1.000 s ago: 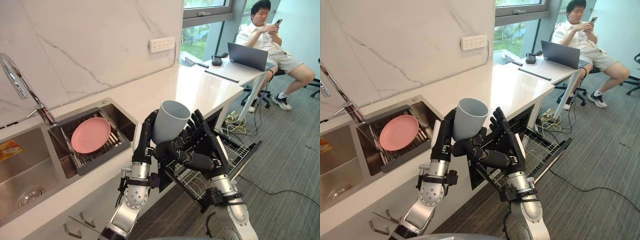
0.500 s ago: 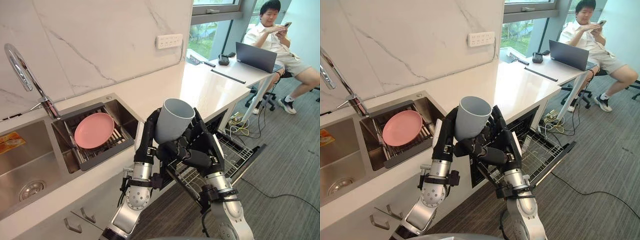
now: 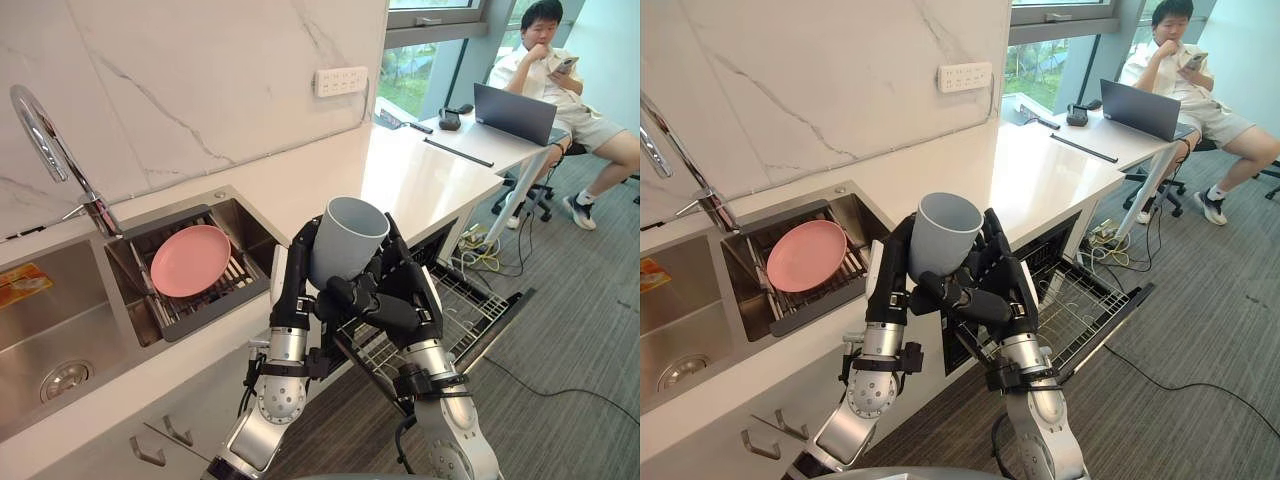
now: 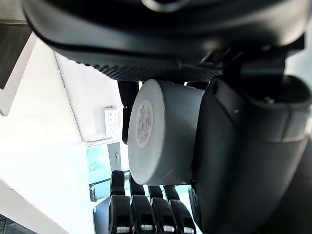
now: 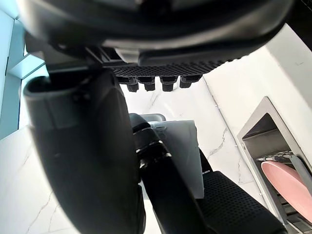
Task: Walk over to the sink, pick up the cup, carry it to the dishwasher, place the cup inside the dishwasher, then close the dishwasher door
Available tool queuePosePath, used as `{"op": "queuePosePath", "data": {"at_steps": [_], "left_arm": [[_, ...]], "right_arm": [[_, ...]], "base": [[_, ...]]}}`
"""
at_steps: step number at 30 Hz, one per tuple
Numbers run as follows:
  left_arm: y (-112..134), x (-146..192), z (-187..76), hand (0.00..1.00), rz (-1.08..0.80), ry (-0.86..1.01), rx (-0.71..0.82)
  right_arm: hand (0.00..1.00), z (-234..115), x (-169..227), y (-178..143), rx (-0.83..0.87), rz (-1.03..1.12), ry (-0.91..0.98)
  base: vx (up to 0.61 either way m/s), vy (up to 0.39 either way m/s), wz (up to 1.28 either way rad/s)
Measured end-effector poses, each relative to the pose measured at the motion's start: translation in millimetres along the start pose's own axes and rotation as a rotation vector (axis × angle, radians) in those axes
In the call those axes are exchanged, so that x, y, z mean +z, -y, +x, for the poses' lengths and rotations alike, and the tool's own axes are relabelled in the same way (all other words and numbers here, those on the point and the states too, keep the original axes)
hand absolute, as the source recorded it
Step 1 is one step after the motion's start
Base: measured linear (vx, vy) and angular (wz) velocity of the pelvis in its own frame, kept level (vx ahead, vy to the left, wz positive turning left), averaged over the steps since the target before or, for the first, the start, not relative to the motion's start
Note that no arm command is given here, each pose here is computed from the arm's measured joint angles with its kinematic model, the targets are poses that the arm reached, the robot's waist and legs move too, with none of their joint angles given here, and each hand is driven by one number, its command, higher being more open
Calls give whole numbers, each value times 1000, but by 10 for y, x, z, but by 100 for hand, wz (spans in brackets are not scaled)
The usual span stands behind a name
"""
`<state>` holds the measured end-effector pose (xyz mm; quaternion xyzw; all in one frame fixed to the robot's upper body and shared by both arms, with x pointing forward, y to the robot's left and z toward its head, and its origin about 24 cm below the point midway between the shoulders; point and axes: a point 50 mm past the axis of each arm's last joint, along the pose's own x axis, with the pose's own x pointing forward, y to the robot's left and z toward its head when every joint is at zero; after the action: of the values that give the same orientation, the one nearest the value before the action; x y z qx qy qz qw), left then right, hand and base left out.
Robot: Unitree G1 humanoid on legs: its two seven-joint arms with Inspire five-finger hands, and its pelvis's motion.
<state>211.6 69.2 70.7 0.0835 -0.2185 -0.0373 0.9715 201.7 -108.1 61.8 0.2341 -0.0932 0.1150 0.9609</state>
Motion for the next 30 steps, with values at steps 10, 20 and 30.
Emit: {"op": "queuePosePath", "data": {"at_steps": [10,20,30], "left_arm": [[107,-19,-52,0,6,-11,-52],[124,-52,-82,0,20,-22,-57],[122,-53,-90,100,28,-19,-60]], "right_arm": [[100,66,10,-45,-6,19,19],[0,58,-51,-9,-33,53,-15],[0,81,-58,34,-23,27,-29]], "base": [[0,0,0],[0,0,0],[0,0,3]]}}
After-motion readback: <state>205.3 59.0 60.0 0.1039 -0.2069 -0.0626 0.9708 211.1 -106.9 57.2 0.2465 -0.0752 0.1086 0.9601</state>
